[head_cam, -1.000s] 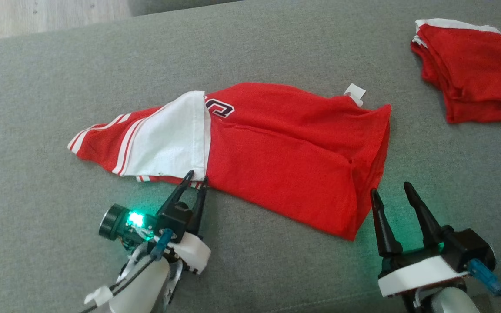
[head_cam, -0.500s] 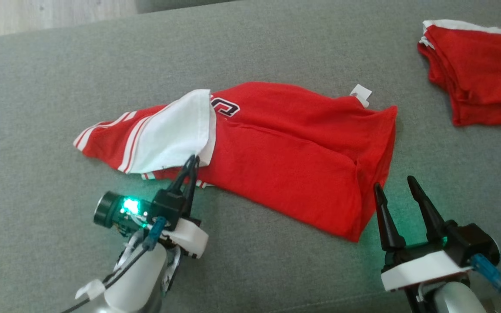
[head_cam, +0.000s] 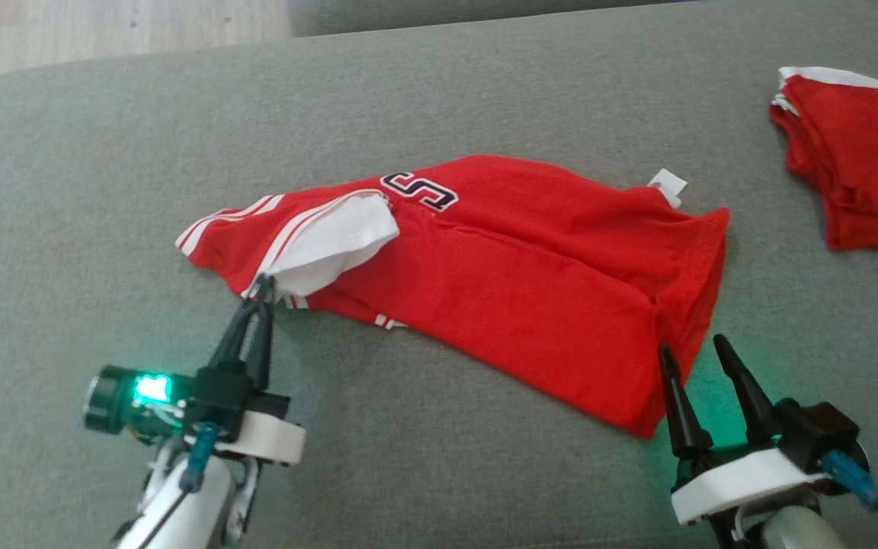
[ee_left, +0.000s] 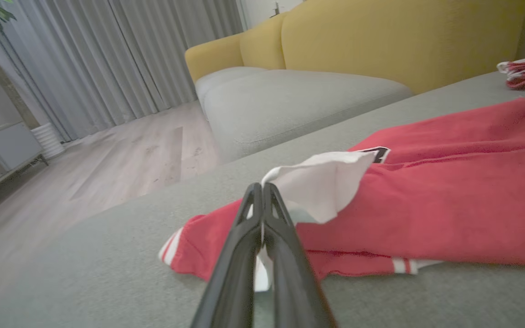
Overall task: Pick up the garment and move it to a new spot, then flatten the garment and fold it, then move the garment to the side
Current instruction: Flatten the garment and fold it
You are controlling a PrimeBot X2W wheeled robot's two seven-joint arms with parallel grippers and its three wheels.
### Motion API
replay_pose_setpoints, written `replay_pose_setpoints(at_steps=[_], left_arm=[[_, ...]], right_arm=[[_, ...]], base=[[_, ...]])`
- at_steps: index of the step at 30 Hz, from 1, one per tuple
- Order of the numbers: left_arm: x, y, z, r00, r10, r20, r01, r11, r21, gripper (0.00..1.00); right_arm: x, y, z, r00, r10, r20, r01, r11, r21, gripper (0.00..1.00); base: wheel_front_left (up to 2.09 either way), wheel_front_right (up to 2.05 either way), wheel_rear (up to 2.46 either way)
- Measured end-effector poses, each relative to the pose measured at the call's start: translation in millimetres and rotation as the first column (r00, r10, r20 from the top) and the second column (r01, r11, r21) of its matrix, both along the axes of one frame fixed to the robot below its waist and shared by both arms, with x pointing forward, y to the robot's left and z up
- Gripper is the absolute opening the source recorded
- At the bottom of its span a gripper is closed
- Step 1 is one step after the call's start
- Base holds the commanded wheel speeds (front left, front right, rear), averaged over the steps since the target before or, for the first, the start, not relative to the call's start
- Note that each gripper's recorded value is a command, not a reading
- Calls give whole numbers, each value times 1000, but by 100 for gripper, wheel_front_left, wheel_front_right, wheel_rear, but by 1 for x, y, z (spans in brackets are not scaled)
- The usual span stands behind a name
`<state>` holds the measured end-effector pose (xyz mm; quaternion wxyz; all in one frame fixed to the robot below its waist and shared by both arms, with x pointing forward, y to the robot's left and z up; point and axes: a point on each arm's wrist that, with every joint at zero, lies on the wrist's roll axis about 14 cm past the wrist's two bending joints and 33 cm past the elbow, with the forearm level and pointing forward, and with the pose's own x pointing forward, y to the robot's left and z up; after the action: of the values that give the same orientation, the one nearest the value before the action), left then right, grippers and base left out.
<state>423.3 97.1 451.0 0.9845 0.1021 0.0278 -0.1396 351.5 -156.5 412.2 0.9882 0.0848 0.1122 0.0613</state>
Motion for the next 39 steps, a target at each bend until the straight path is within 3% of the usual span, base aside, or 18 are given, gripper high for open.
replay_pose_setpoints(at_steps=[11,12,13,14,15,22,26,31,34,37,39], left_arm=[[4,32,22,994,80,73,-82,997,16,0],[4,34,23,993,84,77,-85,996,16,0],[3,35,25,993,87,81,-89,996,15,0],[2,36,27,992,91,86,-93,996,15,0],[1,38,28,991,94,90,-96,995,15,0],[-5,51,45,983,122,136,-125,992,11,0],[-4,52,68,972,131,197,-129,991,-23,0],[-4,58,95,951,167,261,-147,985,-92,0],[-17,61,84,961,178,211,-156,981,-118,0],[-37,68,54,973,208,103,-195,973,-123,0],[-48,72,36,974,224,38,-217,968,-128,0]], right_arm=[[24,16,-20,992,109,-65,-112,993,-43,100],[22,15,-25,991,109,-81,-113,993,-47,91],[21,14,-29,989,108,-97,-113,992,-50,58],[19,14,-33,988,109,-109,-115,992,-56,14],[18,13,-35,987,107,-118,-114,992,-59,0],[37,4,-5,996,83,-15,-84,993,-78,0],[70,-19,46,986,90,141,-63,981,-183,0],[97,-35,113,935,138,326,-39,955,-293,0],[82,-29,88,947,199,252,-112,940,-321,0],[34,-28,20,977,208,38,-190,942,-275,0],[-6,-31,-22,974,196,-115,-218,948,-233,0]], base=[[0,0,0],[0,0,0],[0,0,0],[0,0,0],[0,0,0],[0,0,0],[0,0,0],[0,0,0],[0,0,0],[0,0,0],[0,0,0]])
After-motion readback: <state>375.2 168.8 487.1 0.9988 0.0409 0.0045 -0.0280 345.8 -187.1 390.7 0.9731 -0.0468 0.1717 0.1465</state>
